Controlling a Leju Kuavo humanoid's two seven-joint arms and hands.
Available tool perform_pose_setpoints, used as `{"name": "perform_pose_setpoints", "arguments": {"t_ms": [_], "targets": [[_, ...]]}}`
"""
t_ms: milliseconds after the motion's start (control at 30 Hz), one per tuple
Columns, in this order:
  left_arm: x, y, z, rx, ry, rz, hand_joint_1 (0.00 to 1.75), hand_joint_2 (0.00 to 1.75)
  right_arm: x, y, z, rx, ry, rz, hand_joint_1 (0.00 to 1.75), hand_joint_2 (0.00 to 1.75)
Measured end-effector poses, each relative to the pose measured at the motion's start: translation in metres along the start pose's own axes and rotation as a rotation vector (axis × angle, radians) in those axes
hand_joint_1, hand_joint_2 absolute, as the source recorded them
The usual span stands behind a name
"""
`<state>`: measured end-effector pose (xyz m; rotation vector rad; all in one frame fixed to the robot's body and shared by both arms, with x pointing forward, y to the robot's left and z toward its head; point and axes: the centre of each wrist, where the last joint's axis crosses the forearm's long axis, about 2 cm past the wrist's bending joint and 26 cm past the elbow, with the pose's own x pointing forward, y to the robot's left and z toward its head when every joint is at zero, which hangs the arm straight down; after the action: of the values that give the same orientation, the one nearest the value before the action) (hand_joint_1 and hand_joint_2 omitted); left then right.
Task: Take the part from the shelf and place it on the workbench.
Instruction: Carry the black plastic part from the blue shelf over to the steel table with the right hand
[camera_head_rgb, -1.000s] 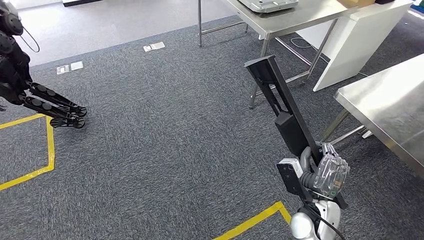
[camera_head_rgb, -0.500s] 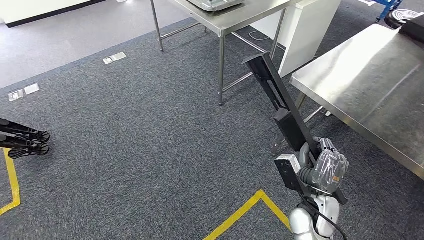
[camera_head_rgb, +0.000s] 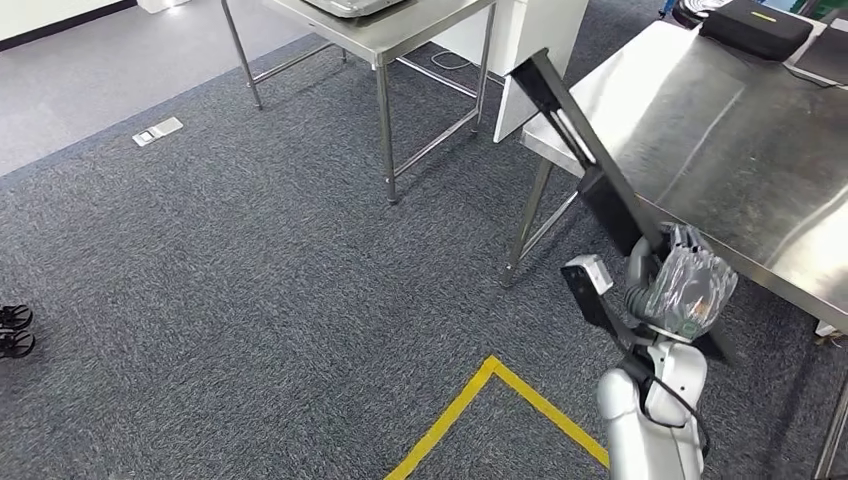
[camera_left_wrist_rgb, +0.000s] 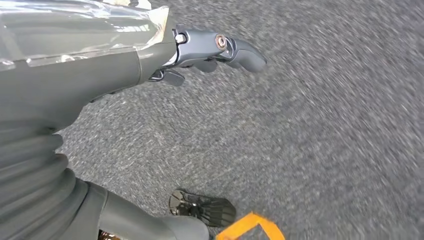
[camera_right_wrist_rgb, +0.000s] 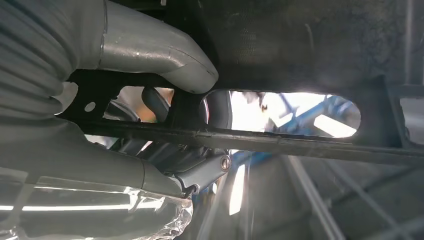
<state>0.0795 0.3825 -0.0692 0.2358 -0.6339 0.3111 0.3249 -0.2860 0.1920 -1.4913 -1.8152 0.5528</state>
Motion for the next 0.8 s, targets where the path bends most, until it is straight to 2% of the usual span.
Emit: {"name": "perform_pose_setpoints", "arguments": {"t_ms": [233, 400, 533, 800], "targets": [[0.012, -0.008, -0.012, -0.012, -0.021, -0.003, 0.0, 1.75, -0.02, 0.003, -0.066, 0.004, 0.009, 0.203, 1.75, 1.75], [0.017, -0.015, -0.02, -0.027, -0.018, -0.001, 0.0, 1.75, -0.033, 0.013, -0.101, 0.063, 0.066, 0.296, 1.75, 1.75], [0.024, -0.017, -0.024, -0.039, -0.025, -0.001, 0.0, 1.75, -0.038, 0.013, -0.124, 0.074, 0.099, 0.315, 1.75, 1.75], [0.033, -0.025, -0.03, -0.055, -0.037, 0.024, 0.0, 1.75, -0.049, 0.014, -0.151, 0.111, 0.128, 0.377, 1.75, 1.75]]}}
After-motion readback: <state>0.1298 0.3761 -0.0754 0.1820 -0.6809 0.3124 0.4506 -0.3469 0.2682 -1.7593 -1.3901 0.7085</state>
